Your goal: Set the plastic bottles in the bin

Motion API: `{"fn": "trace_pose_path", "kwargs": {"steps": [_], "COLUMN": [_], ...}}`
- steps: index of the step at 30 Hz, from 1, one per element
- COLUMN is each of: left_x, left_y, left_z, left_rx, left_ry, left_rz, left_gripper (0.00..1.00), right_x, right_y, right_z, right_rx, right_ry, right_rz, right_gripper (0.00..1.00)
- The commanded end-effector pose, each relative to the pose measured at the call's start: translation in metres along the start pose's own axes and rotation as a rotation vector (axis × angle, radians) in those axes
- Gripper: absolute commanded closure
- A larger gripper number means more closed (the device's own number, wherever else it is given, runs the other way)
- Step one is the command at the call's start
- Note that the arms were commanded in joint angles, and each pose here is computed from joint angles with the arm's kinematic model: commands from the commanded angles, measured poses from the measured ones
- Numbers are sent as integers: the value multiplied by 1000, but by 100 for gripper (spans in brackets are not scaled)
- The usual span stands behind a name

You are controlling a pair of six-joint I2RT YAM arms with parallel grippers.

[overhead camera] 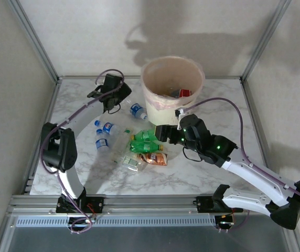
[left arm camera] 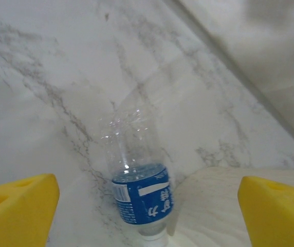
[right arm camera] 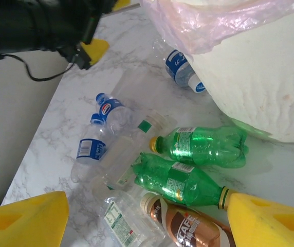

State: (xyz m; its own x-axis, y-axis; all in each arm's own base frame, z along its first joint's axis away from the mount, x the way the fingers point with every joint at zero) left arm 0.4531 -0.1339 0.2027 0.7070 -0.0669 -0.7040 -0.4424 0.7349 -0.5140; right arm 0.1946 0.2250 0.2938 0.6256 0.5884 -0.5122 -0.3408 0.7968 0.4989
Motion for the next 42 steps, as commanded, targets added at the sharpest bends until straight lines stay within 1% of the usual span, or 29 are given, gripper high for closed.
{"fn": "trace_pose_path", "kwargs": {"steps": [1,7,12,17,21,24,30,42], "left_x": [11,33,47,54,59,60,59,77], "left_y": [-6,-2,5,9,8,8,2,-12], "left_z": [-4,-18,-27,-33,-37,-40,-43,-57], "left_rx": [-29,-15,1,4,19,20,36,14], "left_ry": [21,57,73,75,89,100,98,135], "left_rz": [-10,26,62,93,105,104,111,105], "left_gripper": [11,11,11,11,11,9,7,7], "right_x": [-1,1,4,8,8,9,14,11], "right_y": [1,4,4,-2,-3,-4,-7,-13], "right_z": [-6,-19,-21,-25,-28,-30,-37,-42], "right_rx": [1,-33,-36,-38,-33,-38,-43,-47], "right_ry": [-7,20,31,34,33,41,57,63], "right_rz": [2,3,-2,-34,-20,-20,-17,-27], "right_gripper": [19,17,16,15,14,14,14,14]}}
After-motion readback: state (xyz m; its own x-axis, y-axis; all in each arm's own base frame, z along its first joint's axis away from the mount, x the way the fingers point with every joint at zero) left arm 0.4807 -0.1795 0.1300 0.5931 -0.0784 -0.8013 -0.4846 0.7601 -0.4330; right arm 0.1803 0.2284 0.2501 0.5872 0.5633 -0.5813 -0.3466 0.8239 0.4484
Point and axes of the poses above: each hand's point on the last joint's axis, 136 mm out from that joint toward the fingers, its own x axis out along the fingers, its own y axis along the line the jaws close on, z = x × y, the point moved 5 cm from there along -x, back along the fingers, and after that the axes turned 1 degree about x, right-handed, at the moved point
